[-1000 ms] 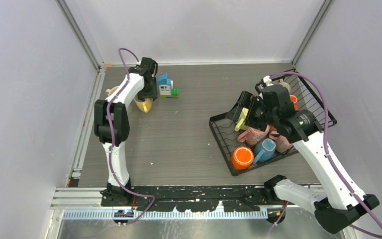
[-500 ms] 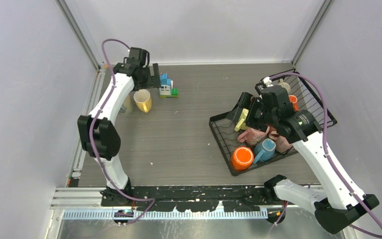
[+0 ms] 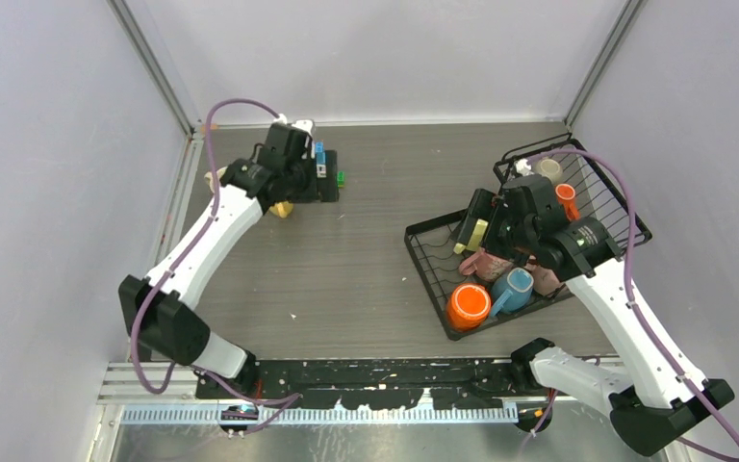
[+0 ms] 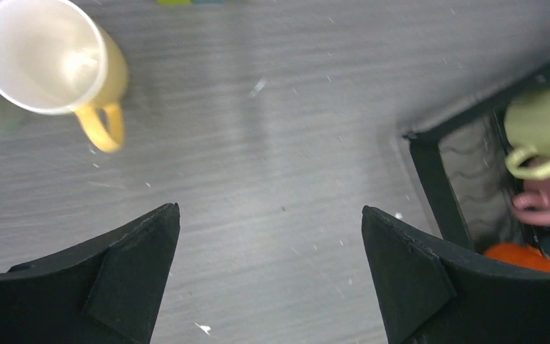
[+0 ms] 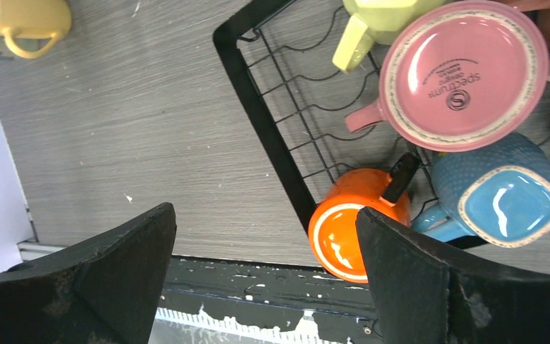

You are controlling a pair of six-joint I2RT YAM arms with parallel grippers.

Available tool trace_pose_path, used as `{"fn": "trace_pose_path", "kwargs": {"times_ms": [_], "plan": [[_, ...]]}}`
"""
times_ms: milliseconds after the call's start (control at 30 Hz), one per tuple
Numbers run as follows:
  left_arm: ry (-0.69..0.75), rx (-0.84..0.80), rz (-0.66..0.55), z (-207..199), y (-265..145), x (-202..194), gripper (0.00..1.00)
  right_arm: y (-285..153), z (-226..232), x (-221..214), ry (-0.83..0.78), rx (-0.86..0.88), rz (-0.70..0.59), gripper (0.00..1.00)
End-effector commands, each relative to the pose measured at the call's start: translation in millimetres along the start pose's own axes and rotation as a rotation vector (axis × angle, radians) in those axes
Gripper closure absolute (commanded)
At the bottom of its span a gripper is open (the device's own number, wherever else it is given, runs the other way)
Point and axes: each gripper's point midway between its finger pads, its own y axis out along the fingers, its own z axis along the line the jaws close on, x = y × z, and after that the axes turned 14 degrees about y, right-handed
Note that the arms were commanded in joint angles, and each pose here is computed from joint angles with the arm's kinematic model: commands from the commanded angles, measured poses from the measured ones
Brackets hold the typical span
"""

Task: Unload the cups from the dish rack
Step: Unload the cup from the dish rack.

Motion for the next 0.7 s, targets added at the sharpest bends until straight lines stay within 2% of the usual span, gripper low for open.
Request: {"fn": "trace_pose_path", "kwargs": {"times_ms": [0,367,667], "plan": [[-0.008,-0.092,-0.092,-32.0,-27.8,-0.8,0.00,-4.2,-12.9,4.5,-0.027,-0.051,-0.049,0.00],[0.058,-0.283,-0.085,-103.4,-58.7,-51.1,0.00,6.4,-27.1,-21.6,-0.099,-0.168,-0.056,0.00],[0.045,-0.392,-0.071,-122.7,-67.5,-73.2,0.00,21.0,-53.2,-50.6,-0.127,-0.292,-0.071,0.00]]}}
